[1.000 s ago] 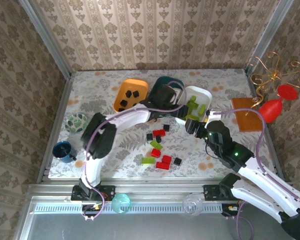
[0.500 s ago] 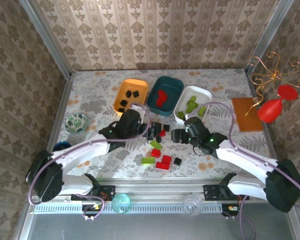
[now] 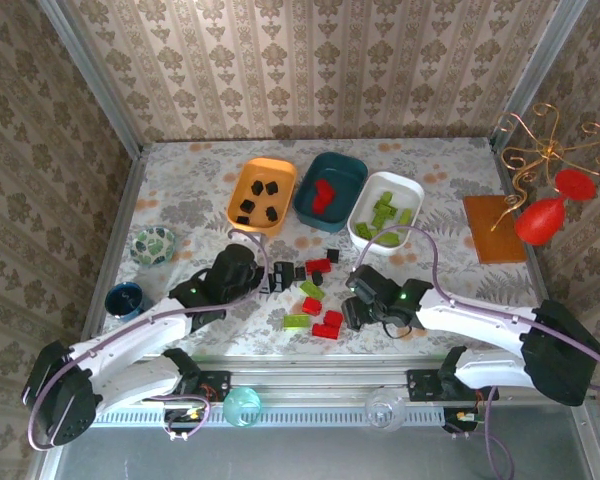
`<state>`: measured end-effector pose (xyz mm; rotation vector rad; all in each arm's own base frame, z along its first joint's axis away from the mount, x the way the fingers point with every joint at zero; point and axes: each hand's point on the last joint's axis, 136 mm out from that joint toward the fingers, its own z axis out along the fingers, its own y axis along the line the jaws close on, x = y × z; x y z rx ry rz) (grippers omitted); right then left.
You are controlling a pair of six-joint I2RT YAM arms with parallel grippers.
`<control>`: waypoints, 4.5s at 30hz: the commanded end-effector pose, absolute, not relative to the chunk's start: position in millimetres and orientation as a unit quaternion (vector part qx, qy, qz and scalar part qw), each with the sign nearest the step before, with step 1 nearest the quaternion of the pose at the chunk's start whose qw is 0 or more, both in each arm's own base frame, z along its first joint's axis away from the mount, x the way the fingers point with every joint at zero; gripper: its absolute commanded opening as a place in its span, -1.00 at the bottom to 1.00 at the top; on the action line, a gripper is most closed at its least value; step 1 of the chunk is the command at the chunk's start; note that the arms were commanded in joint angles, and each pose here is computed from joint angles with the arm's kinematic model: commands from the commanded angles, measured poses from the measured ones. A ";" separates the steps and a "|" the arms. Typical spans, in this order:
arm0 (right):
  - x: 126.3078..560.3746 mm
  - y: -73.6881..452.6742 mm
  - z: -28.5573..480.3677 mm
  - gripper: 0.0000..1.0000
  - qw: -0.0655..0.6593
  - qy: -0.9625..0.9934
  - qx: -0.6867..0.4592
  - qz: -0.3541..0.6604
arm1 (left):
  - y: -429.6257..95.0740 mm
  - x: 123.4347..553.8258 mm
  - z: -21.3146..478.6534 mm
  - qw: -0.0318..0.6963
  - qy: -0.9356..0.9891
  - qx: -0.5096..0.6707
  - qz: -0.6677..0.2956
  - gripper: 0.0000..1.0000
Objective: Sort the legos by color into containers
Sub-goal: Pick up the lego from the bottom-center of the table, then place the lego in the container, then move the lego to the center of the table.
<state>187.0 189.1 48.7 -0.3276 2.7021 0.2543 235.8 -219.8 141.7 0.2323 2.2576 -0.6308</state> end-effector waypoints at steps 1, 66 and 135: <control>173.6 176.7 44.2 0.29 0.190 0.974 -0.106 0.062 | -212.8 238.3 136.6 0.378 0.891 0.072 -0.242 1.00; 208.0 210.1 71.2 -0.40 0.249 0.948 -0.189 0.054 | -179.3 243.1 146.7 0.401 0.889 0.029 -0.218 1.00; 286.9 197.2 162.0 0.49 0.396 0.900 -0.031 0.179 | -294.4 202.4 55.3 0.201 0.928 0.260 -0.178 0.67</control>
